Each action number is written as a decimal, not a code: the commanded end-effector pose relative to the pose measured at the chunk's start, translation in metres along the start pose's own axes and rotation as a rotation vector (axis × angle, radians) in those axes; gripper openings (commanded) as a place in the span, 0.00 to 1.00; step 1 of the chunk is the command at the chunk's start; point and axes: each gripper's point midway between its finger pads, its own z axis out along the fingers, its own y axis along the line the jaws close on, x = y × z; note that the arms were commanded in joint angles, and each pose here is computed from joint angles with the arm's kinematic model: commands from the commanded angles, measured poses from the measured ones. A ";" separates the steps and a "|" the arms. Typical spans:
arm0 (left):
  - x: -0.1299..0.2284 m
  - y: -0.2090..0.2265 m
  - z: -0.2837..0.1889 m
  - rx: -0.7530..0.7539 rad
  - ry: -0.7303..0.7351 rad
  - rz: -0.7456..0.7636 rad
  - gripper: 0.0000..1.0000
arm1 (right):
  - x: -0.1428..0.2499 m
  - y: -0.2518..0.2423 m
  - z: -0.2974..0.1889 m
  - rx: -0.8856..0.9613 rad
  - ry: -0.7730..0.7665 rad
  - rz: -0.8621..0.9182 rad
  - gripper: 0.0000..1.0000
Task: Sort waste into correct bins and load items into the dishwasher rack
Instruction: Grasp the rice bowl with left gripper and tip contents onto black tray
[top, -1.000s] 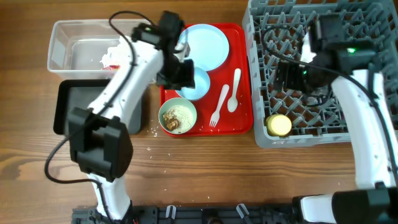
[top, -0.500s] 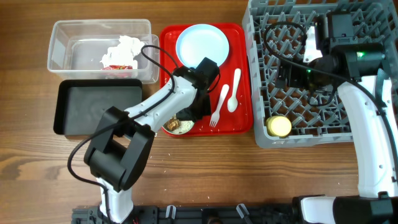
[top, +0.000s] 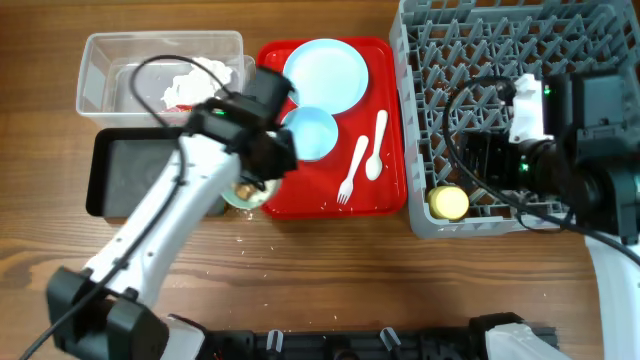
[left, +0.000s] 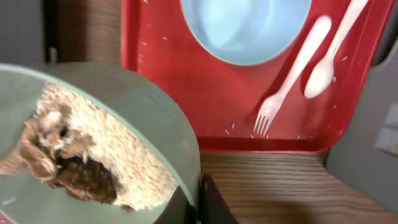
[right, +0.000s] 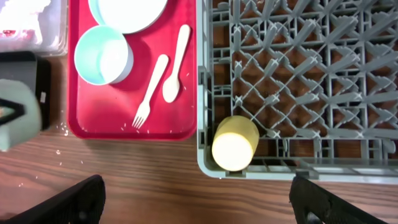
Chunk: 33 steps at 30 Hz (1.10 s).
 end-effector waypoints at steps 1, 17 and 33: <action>-0.018 0.027 -0.014 0.150 0.036 0.016 0.04 | -0.004 -0.002 0.008 0.012 0.019 -0.008 0.97; -0.082 0.149 -0.013 1.054 -0.061 -0.329 0.04 | -0.010 -0.002 0.026 0.019 0.061 -0.005 0.97; -0.103 0.179 -0.058 1.354 -0.108 -0.634 0.04 | -0.009 -0.002 0.026 0.018 0.065 -0.031 0.98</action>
